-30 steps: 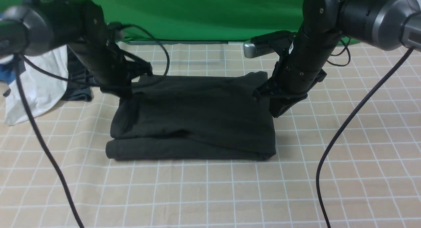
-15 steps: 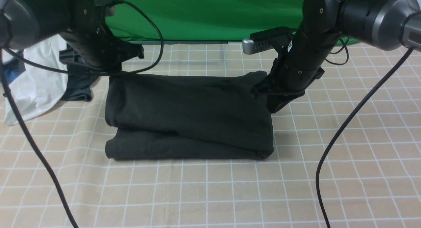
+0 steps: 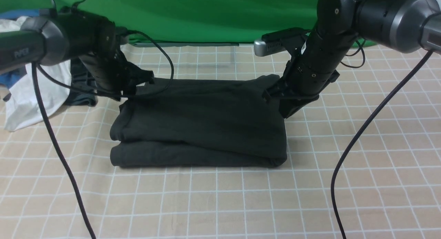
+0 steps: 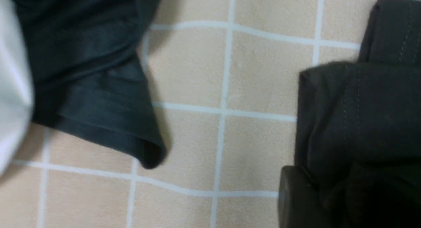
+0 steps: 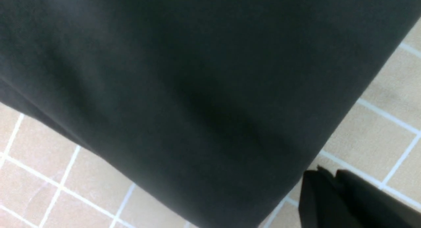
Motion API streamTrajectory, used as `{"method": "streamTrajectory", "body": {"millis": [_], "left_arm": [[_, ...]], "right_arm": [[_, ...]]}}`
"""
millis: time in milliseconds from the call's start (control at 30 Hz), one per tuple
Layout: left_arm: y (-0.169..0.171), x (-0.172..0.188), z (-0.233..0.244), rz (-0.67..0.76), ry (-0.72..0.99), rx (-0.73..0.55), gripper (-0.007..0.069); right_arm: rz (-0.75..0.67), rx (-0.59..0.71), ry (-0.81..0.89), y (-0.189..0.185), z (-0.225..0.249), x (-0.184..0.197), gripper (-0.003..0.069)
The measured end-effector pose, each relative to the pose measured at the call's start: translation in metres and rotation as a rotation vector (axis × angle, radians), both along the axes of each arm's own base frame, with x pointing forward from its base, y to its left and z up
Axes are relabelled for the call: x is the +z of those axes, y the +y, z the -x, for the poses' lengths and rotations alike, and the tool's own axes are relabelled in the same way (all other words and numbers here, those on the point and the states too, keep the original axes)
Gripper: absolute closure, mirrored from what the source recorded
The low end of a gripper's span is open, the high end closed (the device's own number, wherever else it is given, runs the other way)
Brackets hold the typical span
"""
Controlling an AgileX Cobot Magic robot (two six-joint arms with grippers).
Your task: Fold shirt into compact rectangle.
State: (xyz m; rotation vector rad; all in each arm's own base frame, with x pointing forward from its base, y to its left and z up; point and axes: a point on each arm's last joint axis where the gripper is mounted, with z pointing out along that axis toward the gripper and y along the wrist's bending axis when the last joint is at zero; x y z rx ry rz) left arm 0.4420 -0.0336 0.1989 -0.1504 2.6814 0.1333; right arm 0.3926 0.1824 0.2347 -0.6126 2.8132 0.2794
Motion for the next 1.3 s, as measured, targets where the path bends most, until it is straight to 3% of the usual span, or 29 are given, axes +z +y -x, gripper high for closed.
{"method": "streamTrajectory", "body": {"millis": [67, 200, 267, 333, 467, 733, 967, 1200, 1300], "left_arm": [[0.001, 0.015, -0.003, -0.006, 0.017, 0.023, 0.0319], [-0.003, 0.034, 0.001, 0.052, 0.086, 0.032, 0.0351], [-0.015, 0.039, 0.011, 0.180, 0.142, -0.009, 0.0488], [-0.023, 0.038, 0.023, 0.269, 0.163, -0.036, 0.0566], [-0.030, 0.019, 0.053, 0.395, 0.160, -0.022, 0.0615], [-0.024, -0.020, 0.083, 0.388, 0.134, 0.032, 0.0615], [-0.014, -0.025, 0.086, 0.308, 0.125, 0.095, 0.0613], [-0.017, 0.018, 0.088, 0.347, 0.049, 0.066, 0.0613], [-0.015, 0.052, 0.099, 0.350, -0.034, 0.037, 0.0613]], "right_arm": [[0.005, 0.002, 0.012, 0.000, 0.001, 0.000, 0.0550], [0.007, 0.005, 0.023, -0.001, 0.004, 0.004, 0.0546], [-0.016, 0.004, 0.054, -0.001, 0.009, 0.010, 0.0546], [-0.056, 0.018, 0.090, 0.004, 0.014, 0.011, 0.0546], [-0.091, 0.072, 0.099, 0.019, 0.020, 0.009, 0.0546], [-0.084, 0.090, 0.157, 0.044, 0.019, -0.029, 0.0546], [0.007, 0.050, 0.239, 0.040, 0.016, -0.060, 0.0546], [0.044, 0.060, 0.222, 0.036, 0.017, -0.052, 0.0573], [0.110, 0.075, 0.139, 0.025, 0.019, -0.026, 0.0601]]}}
